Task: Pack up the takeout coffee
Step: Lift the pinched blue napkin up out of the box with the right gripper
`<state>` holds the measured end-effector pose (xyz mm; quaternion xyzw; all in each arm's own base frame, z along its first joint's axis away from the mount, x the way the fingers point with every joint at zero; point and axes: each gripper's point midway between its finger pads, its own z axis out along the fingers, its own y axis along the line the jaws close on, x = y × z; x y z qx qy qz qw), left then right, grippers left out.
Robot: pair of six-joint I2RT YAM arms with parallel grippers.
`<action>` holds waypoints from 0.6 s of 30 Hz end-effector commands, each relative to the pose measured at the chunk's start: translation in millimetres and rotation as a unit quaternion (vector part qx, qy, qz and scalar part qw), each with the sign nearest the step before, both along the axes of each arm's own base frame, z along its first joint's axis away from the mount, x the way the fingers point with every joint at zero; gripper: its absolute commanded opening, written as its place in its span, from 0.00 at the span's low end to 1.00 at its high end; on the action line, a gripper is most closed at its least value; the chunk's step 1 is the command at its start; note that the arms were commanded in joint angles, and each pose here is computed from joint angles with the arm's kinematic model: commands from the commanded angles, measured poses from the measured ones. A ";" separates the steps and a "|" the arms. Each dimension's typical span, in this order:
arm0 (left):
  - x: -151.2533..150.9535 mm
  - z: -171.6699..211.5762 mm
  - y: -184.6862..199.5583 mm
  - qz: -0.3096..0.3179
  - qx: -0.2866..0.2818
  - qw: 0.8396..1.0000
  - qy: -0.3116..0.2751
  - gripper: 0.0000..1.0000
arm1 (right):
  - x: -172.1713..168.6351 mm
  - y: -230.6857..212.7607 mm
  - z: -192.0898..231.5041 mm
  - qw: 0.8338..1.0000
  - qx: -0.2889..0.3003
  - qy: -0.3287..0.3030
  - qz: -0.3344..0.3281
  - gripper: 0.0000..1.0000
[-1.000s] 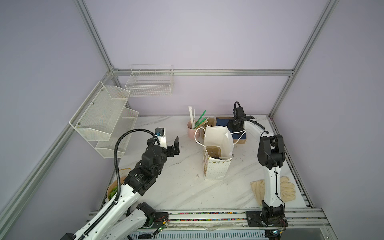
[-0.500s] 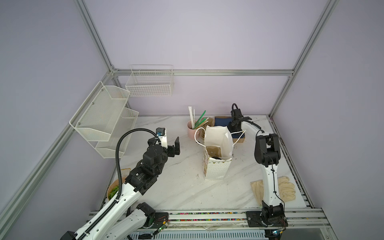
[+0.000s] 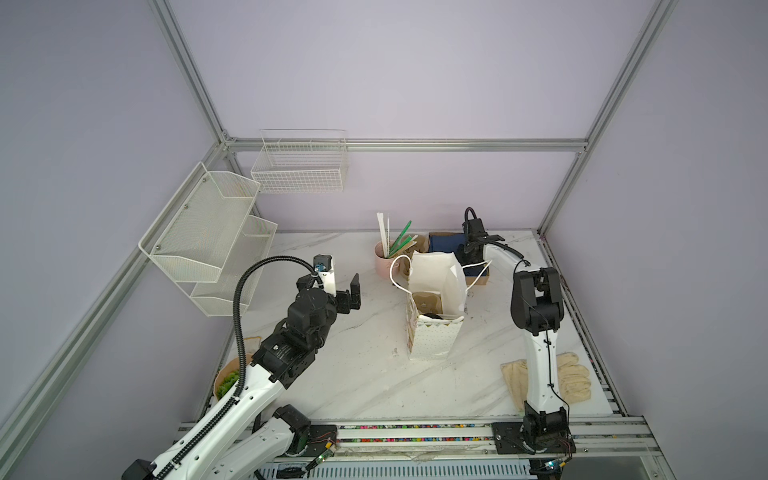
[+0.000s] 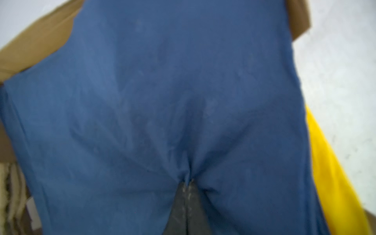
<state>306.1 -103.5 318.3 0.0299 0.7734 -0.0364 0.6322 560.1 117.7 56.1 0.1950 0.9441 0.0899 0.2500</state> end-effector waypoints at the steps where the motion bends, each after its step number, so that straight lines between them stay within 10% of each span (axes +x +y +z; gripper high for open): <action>1: 1.5 -5.2 -1.7 -0.004 0.007 1.000 -0.005 1.00 | -1.7 7.4 30.0 1.000 0.012 -0.025 0.009 0.00; 18: 2.2 -5.8 -3.3 -0.007 0.006 1.000 -0.004 1.00 | -2.6 -2.5 67.0 0.998 0.021 -0.056 -0.018 0.00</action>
